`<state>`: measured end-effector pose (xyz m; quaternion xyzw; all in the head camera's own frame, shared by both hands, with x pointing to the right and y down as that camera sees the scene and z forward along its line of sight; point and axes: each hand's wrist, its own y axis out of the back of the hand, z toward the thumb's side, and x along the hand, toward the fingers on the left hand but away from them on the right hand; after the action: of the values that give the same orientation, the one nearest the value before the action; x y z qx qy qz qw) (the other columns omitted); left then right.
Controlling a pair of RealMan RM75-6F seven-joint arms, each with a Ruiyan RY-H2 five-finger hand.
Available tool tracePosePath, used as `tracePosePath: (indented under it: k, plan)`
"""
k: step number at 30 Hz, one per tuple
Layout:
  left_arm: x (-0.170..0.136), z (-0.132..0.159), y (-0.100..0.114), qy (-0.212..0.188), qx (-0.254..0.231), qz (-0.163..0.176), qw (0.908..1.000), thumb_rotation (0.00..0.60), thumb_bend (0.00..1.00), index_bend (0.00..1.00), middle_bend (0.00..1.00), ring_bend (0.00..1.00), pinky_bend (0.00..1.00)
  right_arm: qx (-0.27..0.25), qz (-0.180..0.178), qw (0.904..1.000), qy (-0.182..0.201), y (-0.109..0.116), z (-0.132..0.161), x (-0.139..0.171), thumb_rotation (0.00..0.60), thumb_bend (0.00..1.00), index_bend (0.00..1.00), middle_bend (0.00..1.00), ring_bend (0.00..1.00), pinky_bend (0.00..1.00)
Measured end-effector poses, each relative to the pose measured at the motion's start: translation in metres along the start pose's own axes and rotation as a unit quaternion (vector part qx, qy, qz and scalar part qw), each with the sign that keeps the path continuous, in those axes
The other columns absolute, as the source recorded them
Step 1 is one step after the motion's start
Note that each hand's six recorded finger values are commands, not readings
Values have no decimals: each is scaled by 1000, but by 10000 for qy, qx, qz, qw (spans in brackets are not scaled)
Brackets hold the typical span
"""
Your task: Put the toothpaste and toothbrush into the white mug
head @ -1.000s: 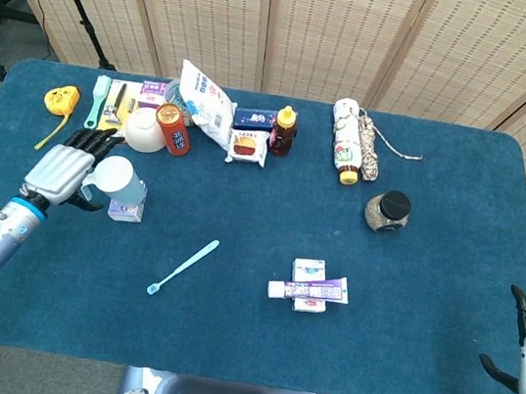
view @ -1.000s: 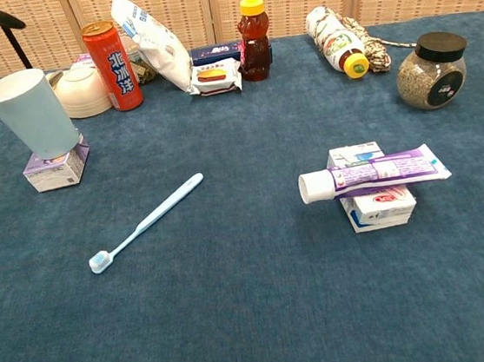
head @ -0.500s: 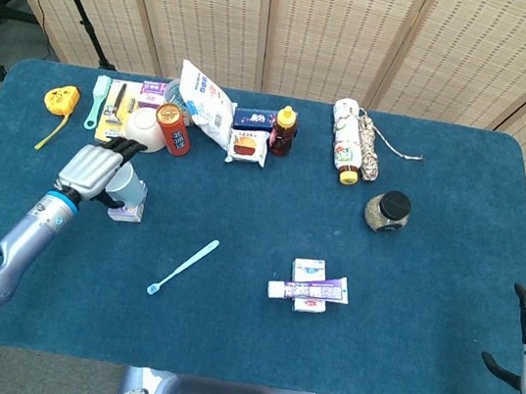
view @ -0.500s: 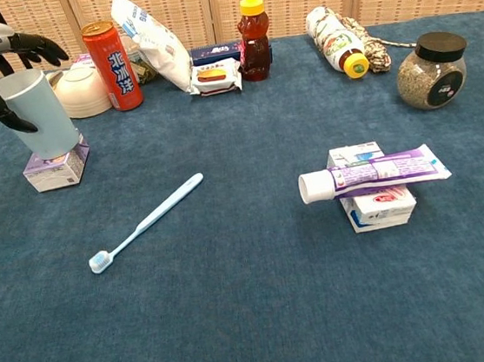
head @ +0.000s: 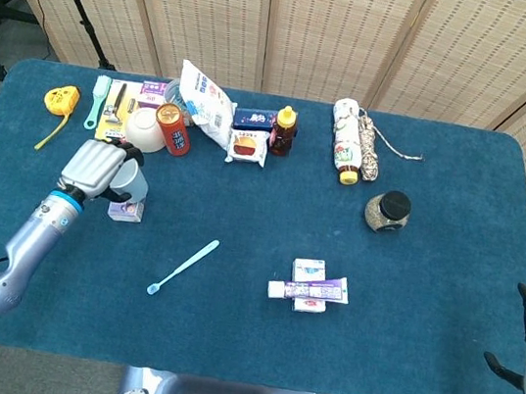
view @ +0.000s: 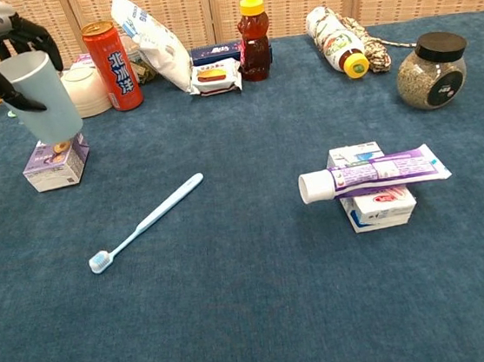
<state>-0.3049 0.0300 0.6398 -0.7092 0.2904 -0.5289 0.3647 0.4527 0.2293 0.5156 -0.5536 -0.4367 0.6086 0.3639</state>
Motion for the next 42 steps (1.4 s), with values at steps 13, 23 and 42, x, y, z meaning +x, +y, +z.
tracePosePath:
  k: [13,23,42]
  plan:
    - [35,94,11,-917,235,441,9945,600,265,368,363,295,433,-11,49,10000,-70,-2,-4,-3,600,0,0,0,0,0]
    - [64,150,-29,-1252,284,190,9915,600,265,363,345,265,433,-6,69,9999,-142,-2,-9,-5,600,0,0,0,0,0]
    - [73,165,-63,-1110,181,-205,9934,600,256,6,0,0,301,-26,39,9999,-166,0,-11,-4,600,0,0,0,0,0]
